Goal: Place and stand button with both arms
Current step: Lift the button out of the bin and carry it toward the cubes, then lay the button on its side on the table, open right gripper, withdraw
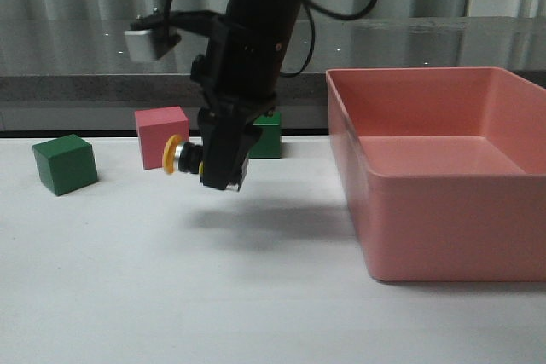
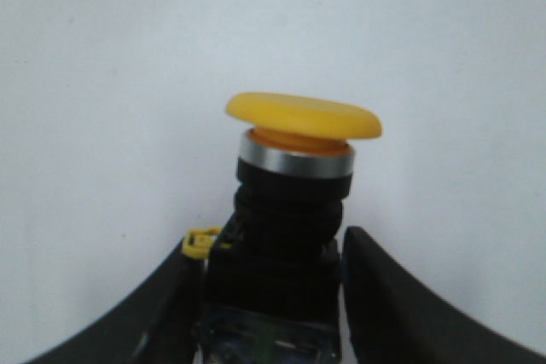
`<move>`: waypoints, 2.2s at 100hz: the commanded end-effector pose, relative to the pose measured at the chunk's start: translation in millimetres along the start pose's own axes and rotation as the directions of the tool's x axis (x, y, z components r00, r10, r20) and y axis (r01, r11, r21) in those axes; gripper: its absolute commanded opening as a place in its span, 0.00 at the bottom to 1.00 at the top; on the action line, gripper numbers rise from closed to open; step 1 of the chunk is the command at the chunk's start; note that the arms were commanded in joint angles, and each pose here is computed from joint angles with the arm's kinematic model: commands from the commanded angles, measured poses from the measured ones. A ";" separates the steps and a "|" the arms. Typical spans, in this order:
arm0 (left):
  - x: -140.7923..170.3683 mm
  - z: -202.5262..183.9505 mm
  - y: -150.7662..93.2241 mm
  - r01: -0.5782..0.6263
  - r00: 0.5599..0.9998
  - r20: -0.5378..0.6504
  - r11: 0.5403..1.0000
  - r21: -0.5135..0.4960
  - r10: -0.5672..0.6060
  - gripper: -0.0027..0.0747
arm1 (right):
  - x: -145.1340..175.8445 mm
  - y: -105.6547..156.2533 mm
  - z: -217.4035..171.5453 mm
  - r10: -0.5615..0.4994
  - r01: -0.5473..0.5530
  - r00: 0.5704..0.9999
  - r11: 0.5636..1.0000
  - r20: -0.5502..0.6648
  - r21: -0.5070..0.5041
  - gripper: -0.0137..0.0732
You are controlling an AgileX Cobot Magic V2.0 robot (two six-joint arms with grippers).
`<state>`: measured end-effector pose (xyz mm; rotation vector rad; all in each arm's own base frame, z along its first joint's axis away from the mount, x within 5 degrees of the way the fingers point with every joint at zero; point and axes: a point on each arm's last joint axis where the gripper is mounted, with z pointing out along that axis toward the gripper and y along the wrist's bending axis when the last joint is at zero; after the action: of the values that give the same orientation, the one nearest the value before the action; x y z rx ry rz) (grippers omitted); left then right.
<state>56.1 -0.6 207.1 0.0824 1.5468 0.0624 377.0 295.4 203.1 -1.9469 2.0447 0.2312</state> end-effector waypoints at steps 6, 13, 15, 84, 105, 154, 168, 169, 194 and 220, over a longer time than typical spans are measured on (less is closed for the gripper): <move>6.8 -0.8 -1.5 0.018 0.998 0.062 1.000 0.008 -0.019 0.01 | -14.8 -5.4 -19.2 -0.038 0.032 0.997 0.996 0.072 0.084 0.30; 6.8 -0.8 -1.5 0.018 0.998 0.062 1.000 0.008 -0.019 0.01 | -14.7 -4.8 -11.9 -0.045 0.040 0.997 0.997 0.063 0.072 0.30; 6.8 -0.8 -1.5 0.018 0.998 0.062 1.000 0.008 -0.019 0.01 | -14.3 -4.8 -10.6 -0.046 0.042 0.997 0.997 0.061 0.069 0.30; 6.8 -0.8 -1.5 0.018 0.998 0.062 1.000 0.008 -0.019 0.01 | -13.5 -1.8 -6.1 -0.022 0.021 0.999 0.999 0.035 0.025 0.92; 6.8 -0.8 -1.5 0.018 0.998 0.062 1.000 0.008 -0.019 0.01 | -24.6 -1.7 -42.6 0.058 -0.058 0.998 0.998 0.033 0.000 0.91; 6.8 -0.8 -1.5 0.018 0.998 0.062 1.000 0.008 -0.019 0.01 | 5.4 -19.9 -218.4 0.437 -0.503 0.861 0.807 0.261 0.309 0.31; 6.8 -0.8 -1.5 0.018 0.998 0.062 1.000 0.008 -0.019 0.01 | 38.6 -28.8 -254.8 0.556 -0.655 0.753 0.685 0.352 0.318 0.08; 6.8 -0.8 -1.5 0.018 0.998 0.062 1.000 0.008 -0.019 0.01 | 40.2 -29.0 -256.6 0.562 -0.664 0.745 0.677 0.358 0.318 0.09; 6.8 -0.8 -1.5 0.018 0.998 0.062 1.000 0.008 -0.019 0.01 | 94.6 -25.6 -304.5 0.648 -0.782 0.624 0.520 0.438 0.345 0.09; 6.8 -0.8 -1.5 0.018 0.998 0.062 1.000 0.008 -0.019 0.01 | 146.1 20.3 -321.0 0.629 -0.848 0.529 0.374 0.569 0.375 0.09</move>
<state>56.1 -0.6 207.1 0.0824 1.5468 0.0624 348.9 72.0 429.4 -0.5073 2.3822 0.0558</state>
